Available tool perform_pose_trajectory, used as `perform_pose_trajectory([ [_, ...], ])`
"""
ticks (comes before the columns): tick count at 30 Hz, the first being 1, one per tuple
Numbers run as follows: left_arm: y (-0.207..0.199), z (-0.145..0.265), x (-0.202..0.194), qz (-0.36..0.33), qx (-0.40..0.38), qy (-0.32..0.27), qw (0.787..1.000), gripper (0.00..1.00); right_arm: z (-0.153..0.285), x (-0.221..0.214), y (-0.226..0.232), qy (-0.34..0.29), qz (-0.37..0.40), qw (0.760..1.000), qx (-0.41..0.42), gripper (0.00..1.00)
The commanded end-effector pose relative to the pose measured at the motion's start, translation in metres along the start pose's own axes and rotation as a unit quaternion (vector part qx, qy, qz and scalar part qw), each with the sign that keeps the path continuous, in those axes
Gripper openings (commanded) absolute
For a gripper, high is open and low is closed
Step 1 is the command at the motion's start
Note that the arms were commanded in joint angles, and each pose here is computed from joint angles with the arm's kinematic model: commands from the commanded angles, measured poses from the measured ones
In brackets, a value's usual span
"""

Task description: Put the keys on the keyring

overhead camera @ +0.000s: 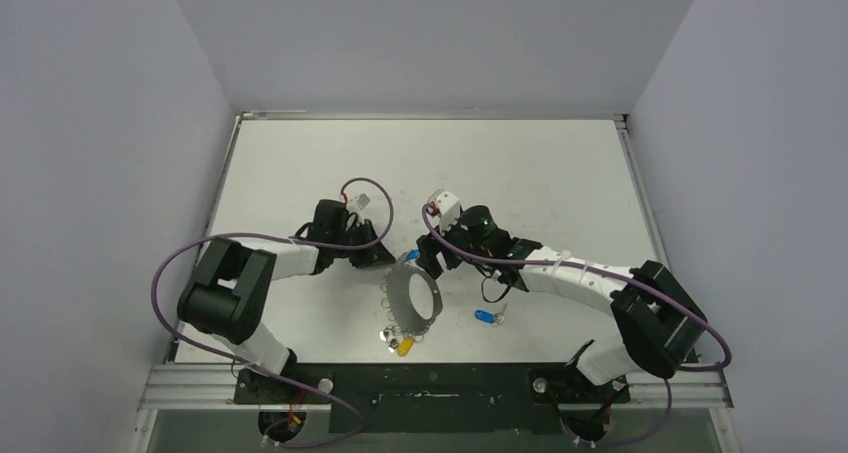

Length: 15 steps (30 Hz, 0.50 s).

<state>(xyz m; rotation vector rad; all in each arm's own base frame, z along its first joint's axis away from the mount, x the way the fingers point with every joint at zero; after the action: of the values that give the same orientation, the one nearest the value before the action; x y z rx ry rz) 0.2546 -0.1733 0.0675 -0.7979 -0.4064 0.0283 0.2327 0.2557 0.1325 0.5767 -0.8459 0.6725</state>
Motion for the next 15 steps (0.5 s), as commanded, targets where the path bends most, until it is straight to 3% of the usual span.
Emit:
perform_pose_trajectory([
  [1,-0.033,0.022,0.020,-0.088,-0.043,-0.070,0.993,0.00,0.015,0.022,0.006,-0.055,0.010,0.998,0.025,0.79],
  [5,-0.059,0.038,0.017,-0.166,-0.075,-0.121,0.976,0.00,0.027,0.029,0.011,-0.088,0.013,0.995,0.052,0.80],
  [15,-0.100,0.068,-0.007,-0.329,-0.141,-0.210,0.910,0.00,0.067,0.047,0.020,-0.210,0.065,0.970,0.106,0.79],
])
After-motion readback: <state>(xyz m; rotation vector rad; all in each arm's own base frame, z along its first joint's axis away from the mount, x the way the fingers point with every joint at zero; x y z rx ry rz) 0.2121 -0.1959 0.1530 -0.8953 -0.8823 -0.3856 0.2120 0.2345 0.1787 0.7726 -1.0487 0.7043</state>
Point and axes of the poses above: each gripper's point midway between its finger pads, its own z axis back along the fingers, its own y axis along the line the jaws close on, x = y × z, the point moved 7 cm from there along z, back along the fingers, and after that the axes turned 4 degrees about -z, right-handed, at the moved point
